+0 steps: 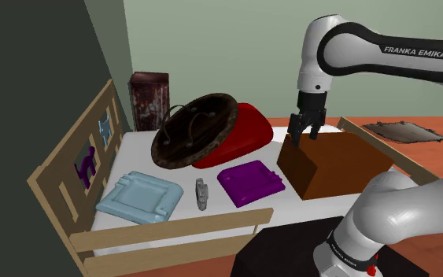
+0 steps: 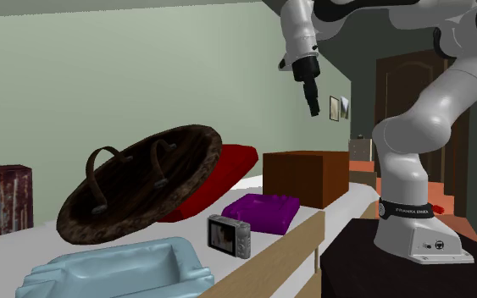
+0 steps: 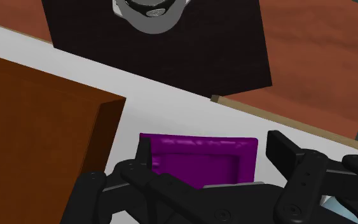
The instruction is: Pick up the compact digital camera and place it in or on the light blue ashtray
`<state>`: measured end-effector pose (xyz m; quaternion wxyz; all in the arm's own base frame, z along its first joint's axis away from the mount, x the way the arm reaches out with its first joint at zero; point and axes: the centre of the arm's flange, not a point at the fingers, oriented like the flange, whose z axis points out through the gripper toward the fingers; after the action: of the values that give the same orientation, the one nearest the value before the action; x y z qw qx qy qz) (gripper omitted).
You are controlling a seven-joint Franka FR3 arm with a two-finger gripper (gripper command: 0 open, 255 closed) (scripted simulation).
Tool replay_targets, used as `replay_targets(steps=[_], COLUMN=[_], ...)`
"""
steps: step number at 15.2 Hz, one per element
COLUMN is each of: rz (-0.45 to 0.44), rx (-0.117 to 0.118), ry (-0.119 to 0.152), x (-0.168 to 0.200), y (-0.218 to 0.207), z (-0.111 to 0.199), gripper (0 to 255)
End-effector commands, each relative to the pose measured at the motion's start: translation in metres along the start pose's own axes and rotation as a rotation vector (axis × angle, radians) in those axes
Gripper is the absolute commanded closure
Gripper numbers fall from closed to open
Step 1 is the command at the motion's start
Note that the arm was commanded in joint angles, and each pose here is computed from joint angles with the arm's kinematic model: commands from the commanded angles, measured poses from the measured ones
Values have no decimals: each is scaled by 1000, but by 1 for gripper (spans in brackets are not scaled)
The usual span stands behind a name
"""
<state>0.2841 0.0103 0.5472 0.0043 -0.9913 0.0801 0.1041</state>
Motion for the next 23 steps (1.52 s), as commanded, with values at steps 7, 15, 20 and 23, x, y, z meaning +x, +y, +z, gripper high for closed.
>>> replay_targets(steps=[7,15,20,23], rz=[50,117,159,184], rx=[8,20,27,31], ry=[35,82,111,128], x=[34,86,122,144], y=[-54,-123,-164,-188], z=[42,94,126,144], gripper=[0,0,0,0])
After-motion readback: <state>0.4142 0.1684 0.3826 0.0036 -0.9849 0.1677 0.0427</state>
